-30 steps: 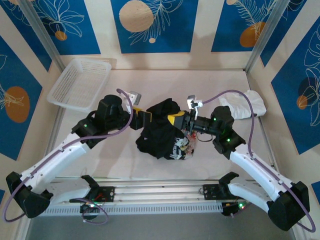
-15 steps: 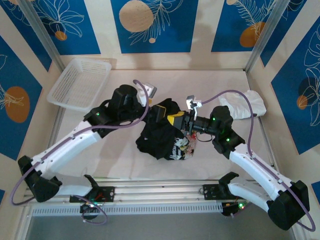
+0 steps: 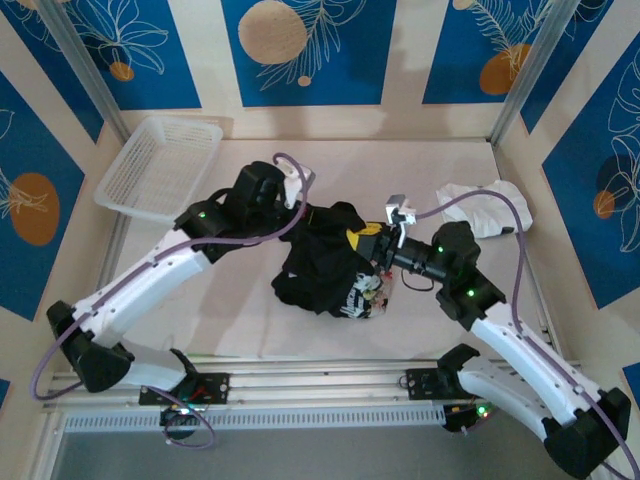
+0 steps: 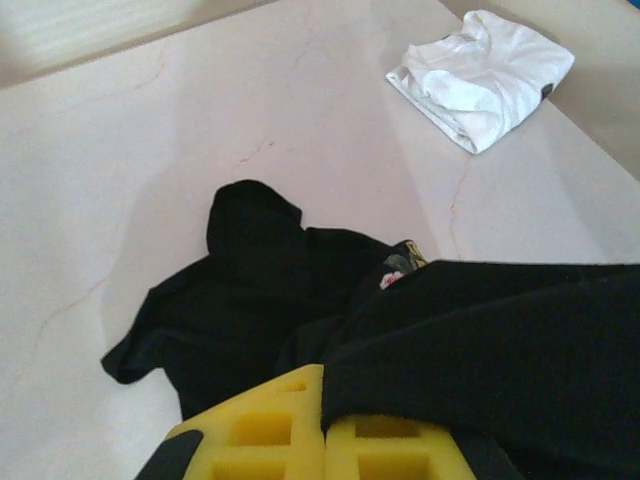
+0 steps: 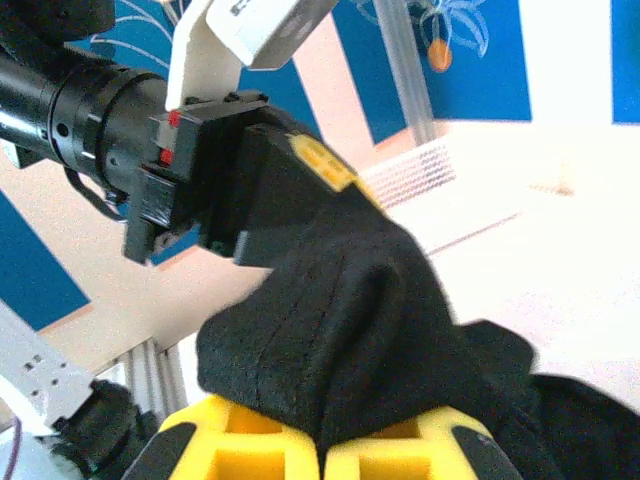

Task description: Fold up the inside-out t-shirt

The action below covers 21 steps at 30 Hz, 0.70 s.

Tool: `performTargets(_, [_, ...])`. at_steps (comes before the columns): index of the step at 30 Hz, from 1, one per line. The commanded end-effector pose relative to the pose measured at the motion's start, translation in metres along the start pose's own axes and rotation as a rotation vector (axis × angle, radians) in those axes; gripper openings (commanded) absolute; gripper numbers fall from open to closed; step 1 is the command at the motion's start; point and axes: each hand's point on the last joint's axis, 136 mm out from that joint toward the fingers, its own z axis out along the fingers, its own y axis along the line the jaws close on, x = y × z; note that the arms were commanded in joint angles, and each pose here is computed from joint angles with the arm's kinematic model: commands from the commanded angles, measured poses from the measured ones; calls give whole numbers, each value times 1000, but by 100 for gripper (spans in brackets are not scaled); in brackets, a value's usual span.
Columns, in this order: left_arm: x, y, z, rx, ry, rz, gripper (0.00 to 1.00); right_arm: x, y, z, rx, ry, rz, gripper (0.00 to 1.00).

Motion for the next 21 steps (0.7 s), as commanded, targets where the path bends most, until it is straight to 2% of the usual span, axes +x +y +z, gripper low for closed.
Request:
performTargets(1, [-11,-22,-41,214,-76,-64,0,-5,-8,-8,83,-45,-103,0])
performTargets(4, [-20,-36,-71,392,-134,-120,0,-3,-11,-7,106,-31,-119,0])
performTargets(8, [-31,-40,-105,518,-215,-174,0,-1,-25,-6,186,10,-97,0])
performTargets(11, [-33,-52,-111,625,-226,-187,0,5,-25,2,168,64,-63,1])
performTargets(16, [-29,-48,-92,617,-193,-210,0,18,-23,13,142,169,-48,13])
performTargets(21, [-25,-45,-79,598,-166,-211,0,19,-15,15,149,226,-148,34])
